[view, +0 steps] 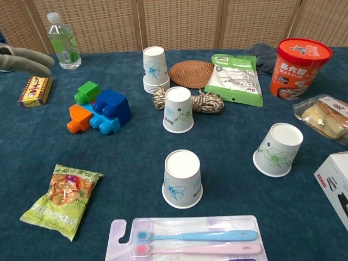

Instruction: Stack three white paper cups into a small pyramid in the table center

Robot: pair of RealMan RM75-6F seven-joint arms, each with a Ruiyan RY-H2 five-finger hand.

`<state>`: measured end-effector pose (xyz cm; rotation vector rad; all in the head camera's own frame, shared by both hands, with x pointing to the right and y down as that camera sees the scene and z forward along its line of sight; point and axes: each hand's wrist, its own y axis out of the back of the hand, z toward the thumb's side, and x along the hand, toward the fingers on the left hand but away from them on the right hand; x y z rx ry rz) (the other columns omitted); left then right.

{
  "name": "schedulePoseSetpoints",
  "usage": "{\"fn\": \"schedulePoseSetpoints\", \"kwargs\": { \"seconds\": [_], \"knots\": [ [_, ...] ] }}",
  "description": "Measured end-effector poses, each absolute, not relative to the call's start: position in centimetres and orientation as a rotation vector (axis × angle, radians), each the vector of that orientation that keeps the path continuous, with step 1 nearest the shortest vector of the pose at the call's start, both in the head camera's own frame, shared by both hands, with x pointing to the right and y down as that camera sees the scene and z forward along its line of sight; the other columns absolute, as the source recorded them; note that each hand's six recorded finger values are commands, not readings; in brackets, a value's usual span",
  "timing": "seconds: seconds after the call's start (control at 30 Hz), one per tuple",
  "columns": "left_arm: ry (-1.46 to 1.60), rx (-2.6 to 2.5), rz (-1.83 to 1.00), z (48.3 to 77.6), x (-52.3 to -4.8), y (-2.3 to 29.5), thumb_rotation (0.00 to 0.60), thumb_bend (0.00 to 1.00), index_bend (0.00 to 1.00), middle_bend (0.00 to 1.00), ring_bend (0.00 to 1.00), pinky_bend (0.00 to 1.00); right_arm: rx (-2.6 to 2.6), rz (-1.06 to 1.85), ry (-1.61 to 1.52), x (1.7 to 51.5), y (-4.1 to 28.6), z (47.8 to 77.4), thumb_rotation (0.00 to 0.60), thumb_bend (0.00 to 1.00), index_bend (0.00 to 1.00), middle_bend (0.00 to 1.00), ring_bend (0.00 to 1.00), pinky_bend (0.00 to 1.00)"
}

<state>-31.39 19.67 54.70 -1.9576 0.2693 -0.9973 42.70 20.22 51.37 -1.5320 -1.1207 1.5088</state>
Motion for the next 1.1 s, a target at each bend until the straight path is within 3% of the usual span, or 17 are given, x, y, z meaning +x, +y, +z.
{"fn": "schedulePoseSetpoints", "kwargs": {
  "seconds": [1.1],
  "knots": [
    [0.050,-2.118,-0.748,61.5,-15.2,21.4,0.600,0.39,0.00,0.00,0.00,0.01,-1.503,1.550,-1.167,44.9,21.4,50.1,0.600,0.51,0.00,0.00,0.00,0.00]
  ]
}}
